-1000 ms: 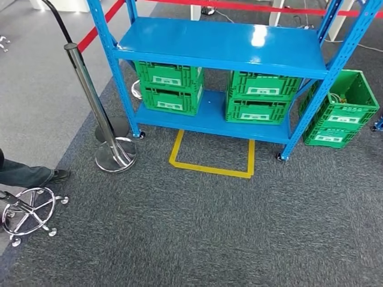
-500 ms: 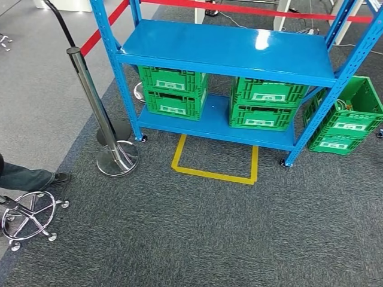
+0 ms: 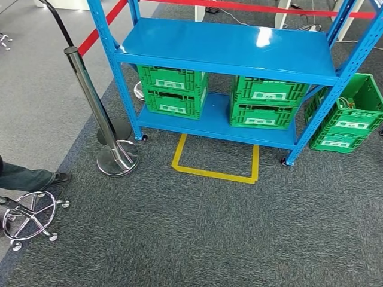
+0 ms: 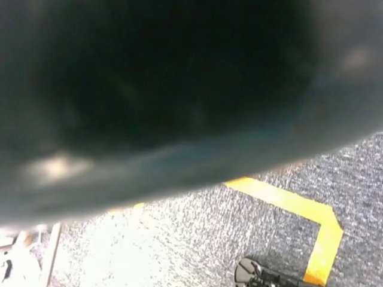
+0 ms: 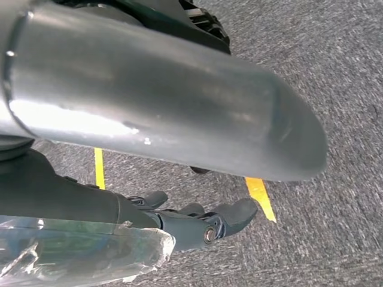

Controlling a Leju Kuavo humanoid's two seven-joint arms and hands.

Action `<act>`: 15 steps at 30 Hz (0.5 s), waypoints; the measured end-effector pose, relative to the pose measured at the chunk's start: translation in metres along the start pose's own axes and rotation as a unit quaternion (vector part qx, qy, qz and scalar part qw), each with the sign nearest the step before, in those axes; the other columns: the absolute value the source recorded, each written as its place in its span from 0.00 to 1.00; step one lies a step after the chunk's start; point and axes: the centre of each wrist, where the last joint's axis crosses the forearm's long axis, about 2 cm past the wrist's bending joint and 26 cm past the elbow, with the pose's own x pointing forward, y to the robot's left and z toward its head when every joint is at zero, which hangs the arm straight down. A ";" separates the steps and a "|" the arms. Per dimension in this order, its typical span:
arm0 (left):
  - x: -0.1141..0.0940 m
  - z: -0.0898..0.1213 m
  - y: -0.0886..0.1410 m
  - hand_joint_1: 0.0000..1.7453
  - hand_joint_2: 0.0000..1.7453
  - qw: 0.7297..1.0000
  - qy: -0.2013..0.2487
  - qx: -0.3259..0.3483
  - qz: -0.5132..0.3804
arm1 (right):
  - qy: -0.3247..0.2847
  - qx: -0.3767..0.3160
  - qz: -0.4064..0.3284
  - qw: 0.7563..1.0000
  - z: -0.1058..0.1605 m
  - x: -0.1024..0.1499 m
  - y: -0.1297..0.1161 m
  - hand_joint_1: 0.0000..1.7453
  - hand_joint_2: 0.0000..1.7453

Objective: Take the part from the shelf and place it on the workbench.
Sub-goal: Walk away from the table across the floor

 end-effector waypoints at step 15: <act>0.000 0.000 0.001 0.00 0.00 1.000 -0.001 0.002 -0.001 | -0.001 0.000 0.005 1.000 0.001 0.000 0.000 0.00 0.00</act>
